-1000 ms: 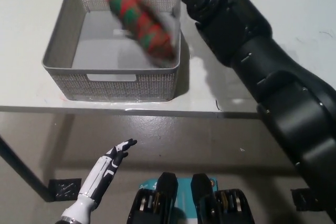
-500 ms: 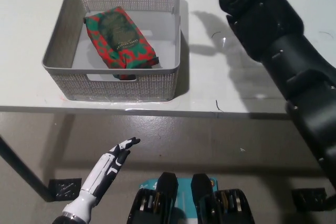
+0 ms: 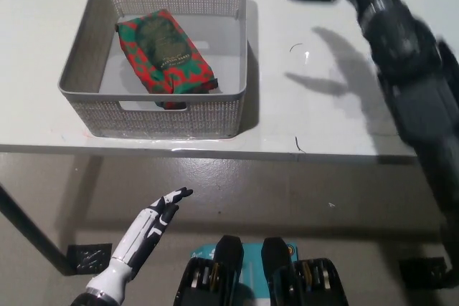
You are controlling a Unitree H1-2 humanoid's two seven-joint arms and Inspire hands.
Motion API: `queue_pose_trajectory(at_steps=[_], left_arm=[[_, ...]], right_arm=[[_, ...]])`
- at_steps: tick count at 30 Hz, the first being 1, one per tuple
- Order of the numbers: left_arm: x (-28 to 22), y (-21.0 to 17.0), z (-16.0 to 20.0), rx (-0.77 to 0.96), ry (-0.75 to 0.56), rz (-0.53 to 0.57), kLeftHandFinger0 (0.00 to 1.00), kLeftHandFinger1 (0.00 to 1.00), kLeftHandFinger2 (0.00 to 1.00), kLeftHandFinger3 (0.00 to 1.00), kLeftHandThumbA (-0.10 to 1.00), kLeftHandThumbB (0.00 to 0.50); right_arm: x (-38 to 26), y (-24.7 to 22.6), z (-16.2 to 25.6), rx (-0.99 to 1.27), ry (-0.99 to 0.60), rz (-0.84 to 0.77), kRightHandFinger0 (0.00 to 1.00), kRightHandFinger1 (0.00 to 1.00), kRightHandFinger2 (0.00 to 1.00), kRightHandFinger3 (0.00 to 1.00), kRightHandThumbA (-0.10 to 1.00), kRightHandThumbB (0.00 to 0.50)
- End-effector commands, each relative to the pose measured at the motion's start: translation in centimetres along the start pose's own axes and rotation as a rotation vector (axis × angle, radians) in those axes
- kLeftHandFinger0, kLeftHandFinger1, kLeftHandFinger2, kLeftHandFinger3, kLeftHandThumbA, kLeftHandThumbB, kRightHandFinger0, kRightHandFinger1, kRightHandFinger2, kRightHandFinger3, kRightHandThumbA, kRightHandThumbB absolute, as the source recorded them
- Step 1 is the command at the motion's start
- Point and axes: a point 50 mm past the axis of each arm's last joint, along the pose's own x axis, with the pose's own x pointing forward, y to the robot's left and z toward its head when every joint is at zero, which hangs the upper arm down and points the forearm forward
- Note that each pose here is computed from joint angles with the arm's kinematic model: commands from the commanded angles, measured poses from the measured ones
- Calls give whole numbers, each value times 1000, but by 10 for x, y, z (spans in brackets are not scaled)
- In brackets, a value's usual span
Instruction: Use the right hand to pick up a bag of coffee beans on the right hand side and place it into a container on the left hand side
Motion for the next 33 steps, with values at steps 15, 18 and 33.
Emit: queue_pose_trajectory(at_steps=[15, 18, 33], left_arm=[[16, 20, 10, 28, -79, 30, 1000, 1000, 1000, 1000, 1000, 311], [18, 22, 11, 25, -86, 38, 1000, 1000, 1000, 1000, 1000, 313], [15, 19, 5, 2, -84, 69, 1000, 1000, 1000, 1000, 1000, 280]], right_arm=[[-283, 89, -52, 496, -282, -250, 1000, 1000, 1000, 1000, 1000, 388], [-300, 122, -74, 555, -194, -187, 1000, 1000, 1000, 1000, 1000, 335], [-305, 142, -125, 577, -33, -164, 1000, 1000, 1000, 1000, 1000, 306]])
